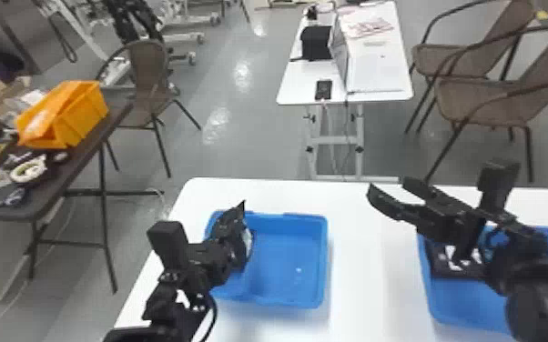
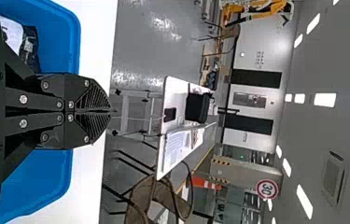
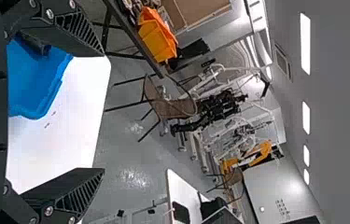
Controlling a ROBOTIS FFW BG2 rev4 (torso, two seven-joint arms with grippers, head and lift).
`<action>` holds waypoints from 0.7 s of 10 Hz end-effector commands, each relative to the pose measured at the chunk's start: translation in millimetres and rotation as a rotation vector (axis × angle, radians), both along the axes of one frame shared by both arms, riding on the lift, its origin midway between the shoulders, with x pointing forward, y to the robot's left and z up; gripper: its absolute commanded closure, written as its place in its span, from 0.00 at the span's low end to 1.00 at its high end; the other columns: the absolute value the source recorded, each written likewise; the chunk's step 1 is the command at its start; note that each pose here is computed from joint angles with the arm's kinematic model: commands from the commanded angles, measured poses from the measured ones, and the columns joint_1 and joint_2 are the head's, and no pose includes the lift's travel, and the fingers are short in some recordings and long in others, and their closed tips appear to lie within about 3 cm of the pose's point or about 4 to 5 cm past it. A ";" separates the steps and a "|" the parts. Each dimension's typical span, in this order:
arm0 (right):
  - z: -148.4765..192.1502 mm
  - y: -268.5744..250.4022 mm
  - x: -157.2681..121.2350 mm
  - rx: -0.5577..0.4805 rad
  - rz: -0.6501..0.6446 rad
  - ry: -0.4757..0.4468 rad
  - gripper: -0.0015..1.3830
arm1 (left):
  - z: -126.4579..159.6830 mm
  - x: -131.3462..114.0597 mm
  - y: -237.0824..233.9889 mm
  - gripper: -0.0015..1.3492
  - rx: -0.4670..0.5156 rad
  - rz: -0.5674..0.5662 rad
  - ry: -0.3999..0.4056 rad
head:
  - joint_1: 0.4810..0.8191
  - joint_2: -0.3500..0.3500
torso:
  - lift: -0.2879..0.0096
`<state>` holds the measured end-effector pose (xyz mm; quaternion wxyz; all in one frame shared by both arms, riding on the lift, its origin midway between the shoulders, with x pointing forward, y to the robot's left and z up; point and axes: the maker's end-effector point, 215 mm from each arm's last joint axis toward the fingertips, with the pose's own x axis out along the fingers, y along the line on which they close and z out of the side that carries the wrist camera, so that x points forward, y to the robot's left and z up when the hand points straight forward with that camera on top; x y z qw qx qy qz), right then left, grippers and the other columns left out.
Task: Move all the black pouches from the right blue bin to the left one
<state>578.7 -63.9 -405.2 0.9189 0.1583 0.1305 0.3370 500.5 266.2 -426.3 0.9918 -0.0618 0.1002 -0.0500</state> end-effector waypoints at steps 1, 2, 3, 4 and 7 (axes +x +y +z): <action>-2.2 -3.4 -0.9 -0.006 0.003 0.003 0.11 | -2.8 2.9 -6.1 0.84 -0.051 -0.013 -0.029 | 0.63 0.79 | 0.97; -4.8 -5.5 -2.4 -0.013 0.011 0.006 0.11 | 1.5 1.8 -6.3 0.43 -0.083 -0.009 -0.063 | 0.63 0.78 | 0.97; -8.2 -11.7 -3.8 -0.024 0.003 0.007 0.11 | 9.4 2.3 -3.9 0.02 -0.075 -0.008 -0.090 | 0.63 0.78 | 0.97; -12.7 -25.9 -5.9 -0.050 -0.021 0.003 0.11 | 17.3 4.1 -5.6 0.00 -0.075 -0.010 -0.111 | 0.63 0.77 | 0.97; -57.5 -93.7 -32.3 -0.150 -0.128 0.072 0.11 | 40.9 -2.9 -3.9 0.06 -0.134 0.029 -0.183 | 0.63 0.71 | 0.97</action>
